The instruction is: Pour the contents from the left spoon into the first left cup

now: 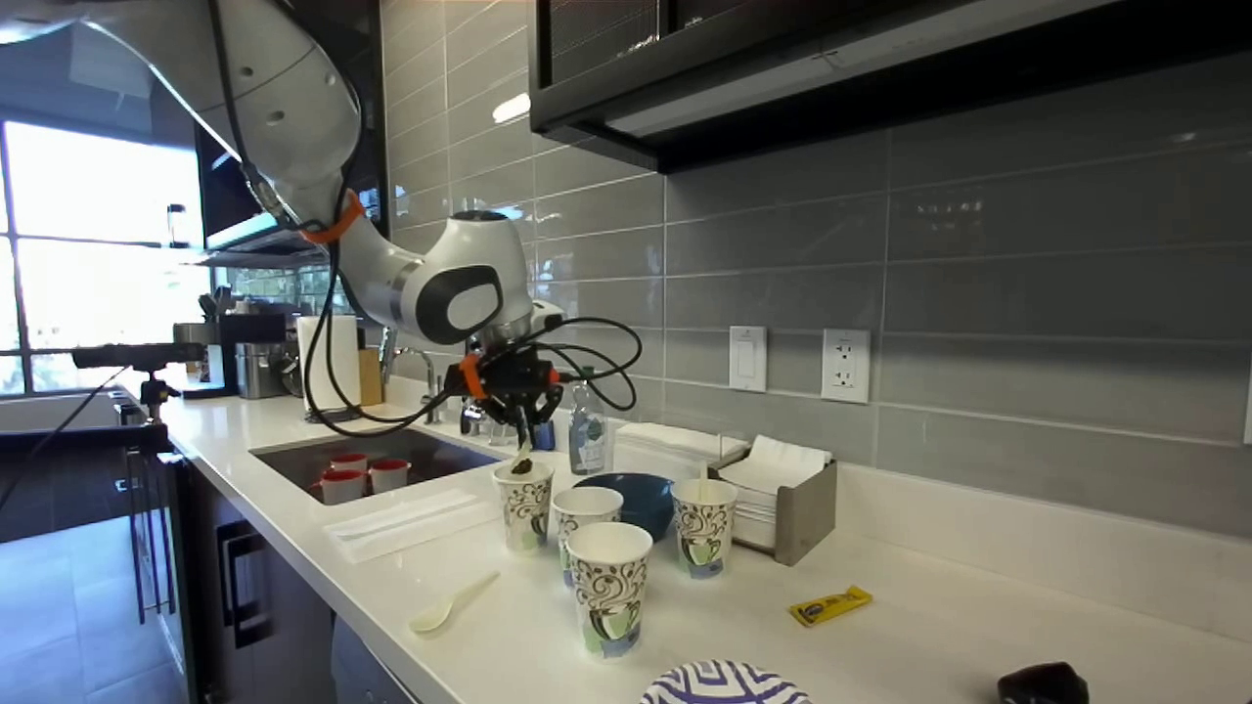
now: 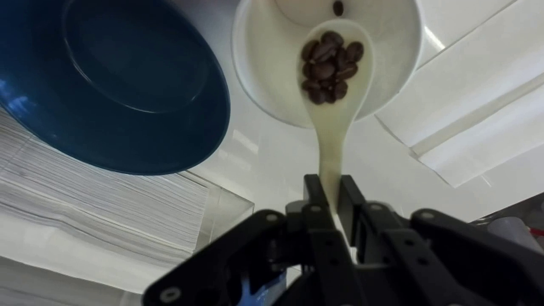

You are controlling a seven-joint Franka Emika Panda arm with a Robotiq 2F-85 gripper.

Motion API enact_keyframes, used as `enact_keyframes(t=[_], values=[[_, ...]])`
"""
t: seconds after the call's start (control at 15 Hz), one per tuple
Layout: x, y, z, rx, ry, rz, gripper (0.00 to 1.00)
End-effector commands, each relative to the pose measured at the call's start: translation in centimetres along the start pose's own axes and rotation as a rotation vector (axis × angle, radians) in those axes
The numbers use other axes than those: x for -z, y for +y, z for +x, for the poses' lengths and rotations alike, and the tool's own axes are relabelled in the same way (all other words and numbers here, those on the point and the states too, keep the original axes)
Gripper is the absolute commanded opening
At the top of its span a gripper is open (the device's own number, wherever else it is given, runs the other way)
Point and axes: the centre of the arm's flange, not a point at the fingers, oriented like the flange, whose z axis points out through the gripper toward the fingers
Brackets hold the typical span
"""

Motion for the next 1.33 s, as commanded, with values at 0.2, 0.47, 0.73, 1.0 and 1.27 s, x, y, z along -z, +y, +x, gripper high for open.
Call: enact_keyframes(t=[0.2,0.47,0.73,1.0,1.27], values=[[1.6,-0.6,-2.8,0.051,0.111,-0.011,0.03],[2.1,-1.1,-3.5,0.073,0.174,-0.016,0.03],[2.7,-1.6,-4.5,0.074,0.223,-0.018,0.03],[3.4,-1.9,-5.3,0.078,0.278,-0.023,0.03],[3.8,-1.8,-5.8,0.08,0.323,-0.036,0.03]])
